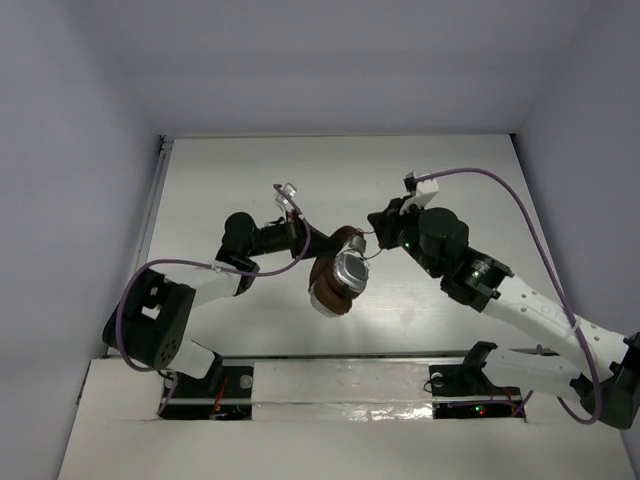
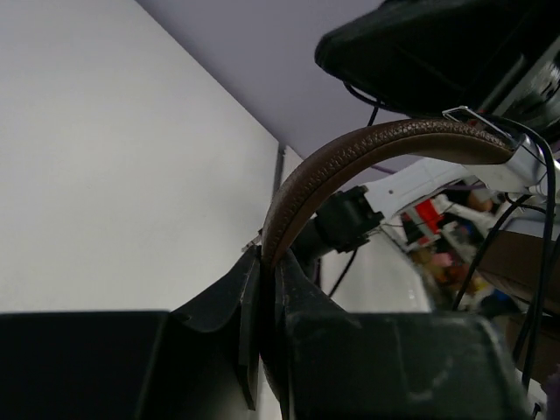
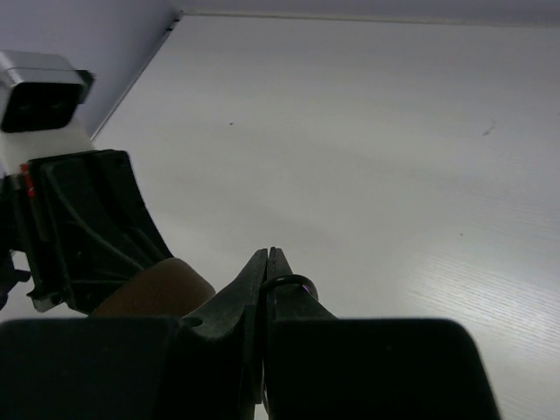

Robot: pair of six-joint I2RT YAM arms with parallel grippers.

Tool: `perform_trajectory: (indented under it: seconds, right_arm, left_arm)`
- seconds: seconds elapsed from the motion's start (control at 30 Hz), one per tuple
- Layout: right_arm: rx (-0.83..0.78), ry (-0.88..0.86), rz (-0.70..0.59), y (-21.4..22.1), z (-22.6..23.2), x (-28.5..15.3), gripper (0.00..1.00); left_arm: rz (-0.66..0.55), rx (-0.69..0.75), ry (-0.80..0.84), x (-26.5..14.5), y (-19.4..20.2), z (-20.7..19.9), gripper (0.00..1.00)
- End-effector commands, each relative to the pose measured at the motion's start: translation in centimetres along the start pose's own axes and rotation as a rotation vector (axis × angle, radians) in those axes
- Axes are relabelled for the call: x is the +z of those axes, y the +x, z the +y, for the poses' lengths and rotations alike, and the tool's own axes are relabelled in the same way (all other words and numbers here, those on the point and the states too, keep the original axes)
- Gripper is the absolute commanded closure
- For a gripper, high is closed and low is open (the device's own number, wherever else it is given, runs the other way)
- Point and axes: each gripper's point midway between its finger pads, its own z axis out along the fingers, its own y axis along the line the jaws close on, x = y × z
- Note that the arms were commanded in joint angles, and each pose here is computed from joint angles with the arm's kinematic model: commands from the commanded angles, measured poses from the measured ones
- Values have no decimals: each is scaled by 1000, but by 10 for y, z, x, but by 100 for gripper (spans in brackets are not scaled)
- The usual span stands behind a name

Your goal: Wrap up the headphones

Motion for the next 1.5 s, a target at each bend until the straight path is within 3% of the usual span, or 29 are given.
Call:
perform_trajectory:
  seconds: [0.0,0.5,0.77,0.97,1.1,1.4,1.43,1.47]
  right_arm:
    - [82,-113,-142,-27,20,1,100]
    - [153,-292,-205,-6,33,-23,100]
    - [81,-490,-2,44,72,-5,100]
    - [132,-567,71,71,84,-1,99]
    - [154,-597,98,80,89,0,96]
    - [202,-616,152,99,96,14,81]
    - [203,-611,147,98,95,16,82]
    - [207,-584,131,97,92,20,89]
  left_arm:
    - [-161,191,305,-12,-46,-83,100]
    - [-366,-20,120,-18,-117,-44,100]
    - [-520,-45,-105,-25,-156,-24,100]
    - [-661,-27,-335,-45,-190,-12,100]
    - [-693,-37,-470,-54,-193,-1,100]
    - [-728,-50,-513,-52,-193,-2,100]
    - [-732,-45,-518,-53,-193,-2,100]
    - [-730,-44,-518,-51,-192,-3,100]
